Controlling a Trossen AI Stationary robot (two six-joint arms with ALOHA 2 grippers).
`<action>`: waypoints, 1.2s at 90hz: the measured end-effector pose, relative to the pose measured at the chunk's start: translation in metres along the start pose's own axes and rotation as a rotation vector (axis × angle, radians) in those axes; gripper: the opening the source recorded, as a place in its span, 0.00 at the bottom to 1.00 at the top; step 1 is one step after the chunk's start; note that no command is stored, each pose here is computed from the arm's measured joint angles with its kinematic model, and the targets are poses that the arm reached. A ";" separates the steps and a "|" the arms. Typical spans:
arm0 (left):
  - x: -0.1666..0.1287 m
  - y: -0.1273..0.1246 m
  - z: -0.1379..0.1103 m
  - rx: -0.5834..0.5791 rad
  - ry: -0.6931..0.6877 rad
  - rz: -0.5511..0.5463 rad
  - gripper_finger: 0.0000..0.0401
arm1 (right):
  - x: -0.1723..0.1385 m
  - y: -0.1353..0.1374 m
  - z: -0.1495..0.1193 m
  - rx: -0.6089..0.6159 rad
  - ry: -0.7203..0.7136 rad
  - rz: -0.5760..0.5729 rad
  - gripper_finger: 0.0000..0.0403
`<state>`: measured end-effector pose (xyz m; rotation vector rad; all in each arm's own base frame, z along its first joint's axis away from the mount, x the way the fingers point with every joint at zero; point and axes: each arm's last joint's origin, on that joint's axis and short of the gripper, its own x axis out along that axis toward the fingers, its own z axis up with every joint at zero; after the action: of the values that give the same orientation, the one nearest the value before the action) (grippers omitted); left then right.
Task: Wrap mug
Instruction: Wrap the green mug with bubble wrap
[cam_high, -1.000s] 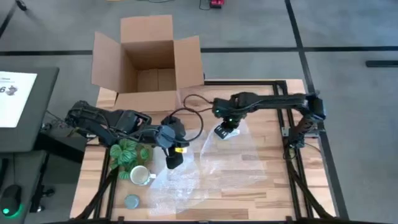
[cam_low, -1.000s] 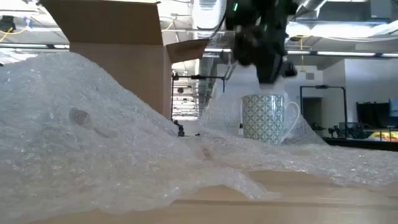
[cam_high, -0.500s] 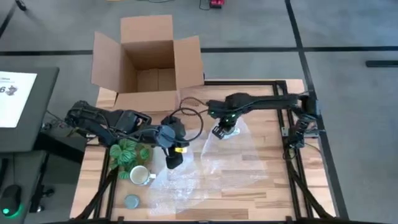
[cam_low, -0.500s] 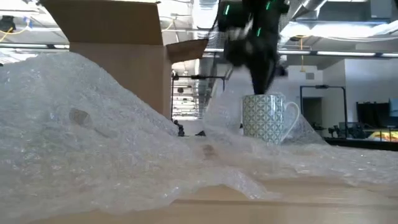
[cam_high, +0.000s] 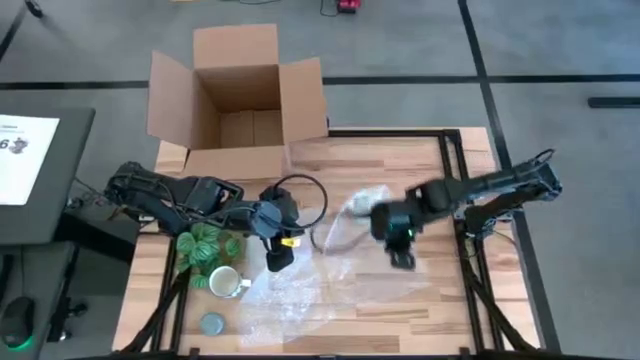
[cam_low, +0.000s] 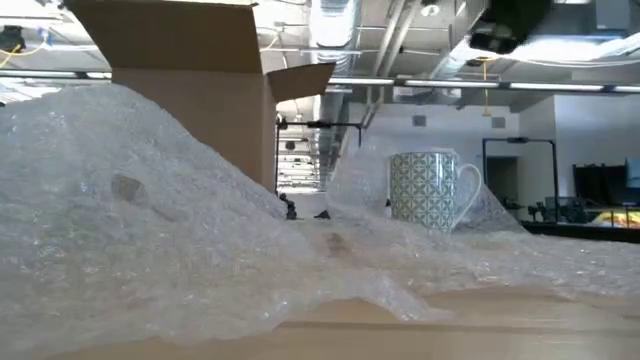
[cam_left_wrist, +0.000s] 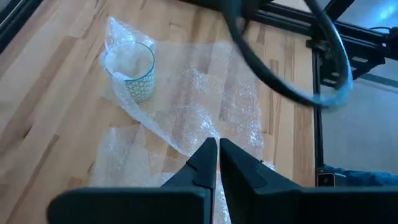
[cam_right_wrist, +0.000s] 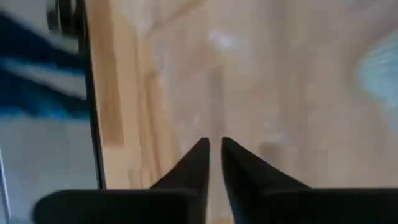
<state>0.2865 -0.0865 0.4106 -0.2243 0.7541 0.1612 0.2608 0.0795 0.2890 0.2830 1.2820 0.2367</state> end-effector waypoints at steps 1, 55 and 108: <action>0.000 0.000 0.000 0.000 0.000 -0.001 0.00 | 0.004 0.002 -0.001 -0.010 0.003 0.007 0.17; 0.001 0.000 0.000 -0.048 0.028 -0.045 0.00 | 0.191 0.019 -0.032 -0.163 0.101 -0.199 0.41; 0.001 0.002 0.002 0.001 0.011 -0.041 0.00 | 0.026 -0.015 -0.011 0.214 -0.237 -0.096 0.00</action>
<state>0.2885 -0.0838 0.4112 -0.2394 0.7604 0.1209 0.2573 0.0746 0.2577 0.4181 1.0833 -0.0173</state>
